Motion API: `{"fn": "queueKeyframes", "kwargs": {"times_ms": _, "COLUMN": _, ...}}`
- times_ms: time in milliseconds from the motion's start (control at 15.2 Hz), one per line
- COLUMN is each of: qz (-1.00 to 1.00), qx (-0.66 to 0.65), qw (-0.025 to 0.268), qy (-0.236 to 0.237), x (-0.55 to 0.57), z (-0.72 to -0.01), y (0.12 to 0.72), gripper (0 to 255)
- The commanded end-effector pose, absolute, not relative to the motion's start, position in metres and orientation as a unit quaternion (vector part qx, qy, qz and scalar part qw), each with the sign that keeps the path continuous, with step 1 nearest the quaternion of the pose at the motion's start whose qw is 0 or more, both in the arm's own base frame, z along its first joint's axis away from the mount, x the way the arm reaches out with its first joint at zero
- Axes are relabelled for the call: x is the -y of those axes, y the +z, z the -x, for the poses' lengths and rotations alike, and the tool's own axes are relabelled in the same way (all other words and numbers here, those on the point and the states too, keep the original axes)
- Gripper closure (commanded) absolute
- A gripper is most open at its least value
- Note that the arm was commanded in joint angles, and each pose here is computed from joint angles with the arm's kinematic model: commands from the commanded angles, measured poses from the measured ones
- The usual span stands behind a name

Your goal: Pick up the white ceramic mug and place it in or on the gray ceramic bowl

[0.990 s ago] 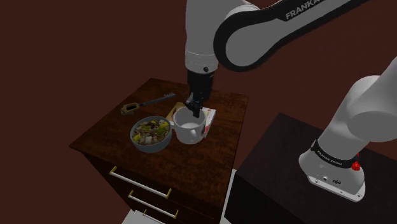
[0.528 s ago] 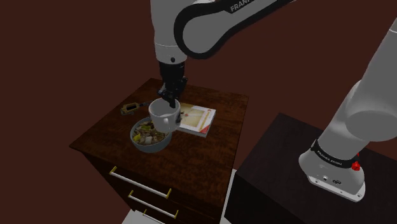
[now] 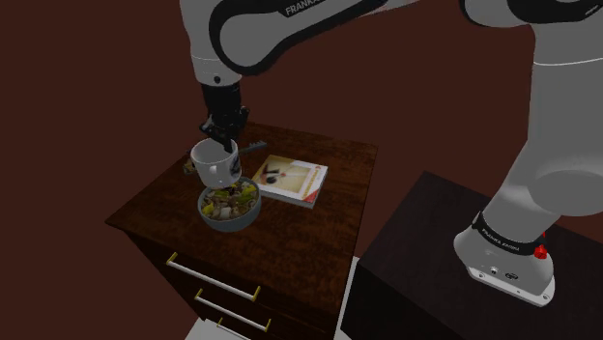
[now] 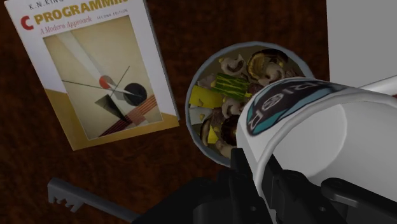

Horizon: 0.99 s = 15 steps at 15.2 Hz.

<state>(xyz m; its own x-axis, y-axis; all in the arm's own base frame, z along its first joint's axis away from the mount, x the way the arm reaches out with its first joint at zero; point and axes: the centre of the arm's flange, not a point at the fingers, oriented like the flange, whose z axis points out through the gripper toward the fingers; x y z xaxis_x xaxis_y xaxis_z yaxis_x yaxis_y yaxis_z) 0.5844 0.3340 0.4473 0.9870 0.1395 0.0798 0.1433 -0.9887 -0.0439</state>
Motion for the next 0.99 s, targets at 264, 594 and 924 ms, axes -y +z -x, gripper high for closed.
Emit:
{"fn": "queueKeyframes", "kwargs": {"times_ms": 264, "qz": 0.996, "qx": 0.071, "qw": 0.024, "qy": -0.038, "x": -0.336, "z": -0.591, "y": 0.417, "gripper": 255}}
{"fn": "queueKeyframes", "kwargs": {"times_ms": 594, "qz": 0.996, "qx": 0.071, "qw": 0.024, "qy": -0.038, "x": -0.336, "z": -0.591, "y": 0.391, "gripper": 255}}
{"fn": "queueKeyframes", "kwargs": {"times_ms": 924, "qz": 0.996, "qx": 0.071, "qw": 0.024, "qy": -0.038, "x": -0.336, "z": -0.591, "y": 0.364, "gripper": 255}}
